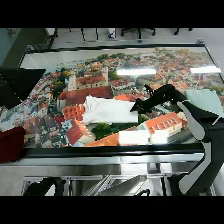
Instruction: Fold the shirts.
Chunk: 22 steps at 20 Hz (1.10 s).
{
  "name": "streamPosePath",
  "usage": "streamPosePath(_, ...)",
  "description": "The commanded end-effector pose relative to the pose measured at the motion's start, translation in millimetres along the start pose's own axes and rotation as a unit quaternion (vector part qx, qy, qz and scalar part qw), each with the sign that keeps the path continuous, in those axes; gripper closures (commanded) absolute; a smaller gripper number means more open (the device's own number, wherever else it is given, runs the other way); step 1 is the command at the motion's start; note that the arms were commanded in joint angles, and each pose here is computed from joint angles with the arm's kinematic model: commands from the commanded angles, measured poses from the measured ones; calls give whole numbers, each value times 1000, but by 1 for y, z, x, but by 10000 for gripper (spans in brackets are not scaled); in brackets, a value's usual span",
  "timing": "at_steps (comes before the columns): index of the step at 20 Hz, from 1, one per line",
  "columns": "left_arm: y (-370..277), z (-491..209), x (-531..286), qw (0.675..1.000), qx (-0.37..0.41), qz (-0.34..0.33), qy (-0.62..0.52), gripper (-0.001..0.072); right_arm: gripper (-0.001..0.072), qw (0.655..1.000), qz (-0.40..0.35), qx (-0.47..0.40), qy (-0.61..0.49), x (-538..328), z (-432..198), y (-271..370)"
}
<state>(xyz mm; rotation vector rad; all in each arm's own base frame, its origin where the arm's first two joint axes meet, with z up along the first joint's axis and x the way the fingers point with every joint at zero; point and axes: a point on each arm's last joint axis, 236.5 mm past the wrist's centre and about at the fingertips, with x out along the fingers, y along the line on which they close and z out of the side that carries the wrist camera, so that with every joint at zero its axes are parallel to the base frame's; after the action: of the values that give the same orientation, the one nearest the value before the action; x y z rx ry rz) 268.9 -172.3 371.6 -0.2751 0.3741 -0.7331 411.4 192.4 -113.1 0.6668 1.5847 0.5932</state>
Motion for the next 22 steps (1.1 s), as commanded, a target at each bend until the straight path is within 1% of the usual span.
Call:
streamPosePath(1, -8, 0, 3, 1000, 2, -13, 0, 684, 644, 1000, 9, -10, -8, 14, 4, 11)
streamPosePath(2, -8, 0, 3, 1000, 2, -13, 0, 684, 688, 1000, 17, -17, -12, 13, 6, 18)
streamPosePath(4, -8, -1, 3, 1000, 2, -13, 3, 685, 688, 999, 22, -31, -30, -2, 12, 32)
streamPosePath(6, -10, -1, 1, 1000, 4, -14, 0, 685, 689, 996, 27, -55, -69, -38, 19, 55)
streamPosePath(9, -17, 1, -7, 1000, 11, -15, -8, 684, 690, 982, 34, -80, -166, -133, 34, 87)
streamPosePath(12, -28, 4, -20, 999, 23, -18, -22, 685, 689, 960, 33, -85, -264, -241, 38, 99)
streamPosePath(14, -36, 6, -30, 999, 32, -20, -33, 685, 689, 941, 26, -65, -332, -313, 39, 87)
streamPosePath(17, -46, 8, -44, 998, 45, -21, -48, 684, 689, 912, 5, -25, -410, -408, 29, 47)
streamPosePath(19, -48, 9, -53, 997, 57, -11, -57, 685, 689, 893, -10, 7, -450, -455, 13, 14)
streamPosePath(22, -52, 10, -61, 996, 67, -6, -67, 684, 689, 875, -20, 73, -479, -498, -22, -40)
